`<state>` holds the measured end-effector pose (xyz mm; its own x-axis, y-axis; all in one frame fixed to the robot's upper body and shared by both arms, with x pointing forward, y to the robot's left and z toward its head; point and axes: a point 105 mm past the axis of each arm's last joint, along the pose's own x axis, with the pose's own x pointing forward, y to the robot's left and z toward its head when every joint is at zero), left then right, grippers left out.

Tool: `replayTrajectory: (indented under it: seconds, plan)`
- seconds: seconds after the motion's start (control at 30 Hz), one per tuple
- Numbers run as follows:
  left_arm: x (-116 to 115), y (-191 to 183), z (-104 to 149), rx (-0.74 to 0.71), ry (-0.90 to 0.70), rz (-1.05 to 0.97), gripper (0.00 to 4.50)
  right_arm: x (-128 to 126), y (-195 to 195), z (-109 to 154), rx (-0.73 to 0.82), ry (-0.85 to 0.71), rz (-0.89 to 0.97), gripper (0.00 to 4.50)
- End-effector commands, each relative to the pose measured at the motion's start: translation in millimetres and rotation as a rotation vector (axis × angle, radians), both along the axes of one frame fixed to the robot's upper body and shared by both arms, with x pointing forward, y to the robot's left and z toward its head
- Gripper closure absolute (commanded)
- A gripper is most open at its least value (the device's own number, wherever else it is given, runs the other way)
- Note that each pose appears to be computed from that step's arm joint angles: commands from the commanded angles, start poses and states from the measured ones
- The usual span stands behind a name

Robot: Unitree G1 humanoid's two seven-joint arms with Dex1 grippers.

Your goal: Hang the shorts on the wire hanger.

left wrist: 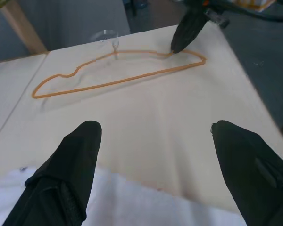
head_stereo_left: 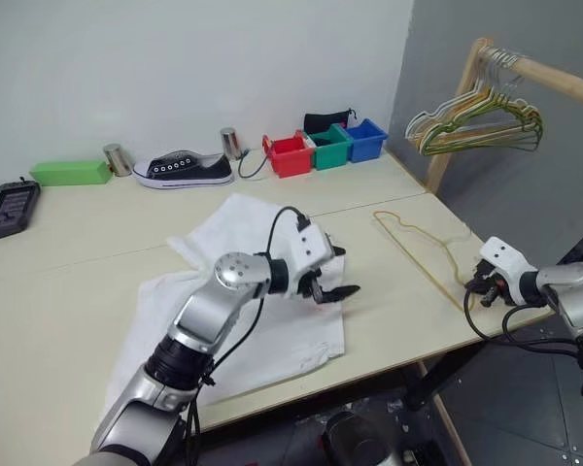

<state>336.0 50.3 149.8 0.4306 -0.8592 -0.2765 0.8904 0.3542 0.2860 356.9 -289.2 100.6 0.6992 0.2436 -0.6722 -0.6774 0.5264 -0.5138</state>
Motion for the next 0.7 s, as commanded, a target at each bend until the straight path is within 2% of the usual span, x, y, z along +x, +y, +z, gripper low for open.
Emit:
replayTrajectory:
  seconds: [0.03,0.13,0.33,0.53,0.7]
  plan:
    - [18.7,29.8,38.1,-0.042,-0.083,0.048,0.54,18.2,25.9,53.3,-0.249,-0.298,0.234,4.48]
    - [29.8,57.8,69.1,-0.095,-0.073,0.062,0.54,25.2,53.6,63.8,-0.449,-0.477,0.431,4.48]
    - [30.1,88.6,94.6,-0.094,0.019,-0.015,0.54,33.6,112.7,97.6,-0.611,-0.839,0.691,4.48]
    - [35.5,100.7,83.4,0.033,0.092,-0.051,0.54,36.4,154.6,135.1,-0.635,-1.109,0.793,4.48]
    - [38.7,105.4,70.8,0.101,0.107,-0.059,0.54,30.7,175.8,146.7,-0.61,-1.208,0.844,4.48]
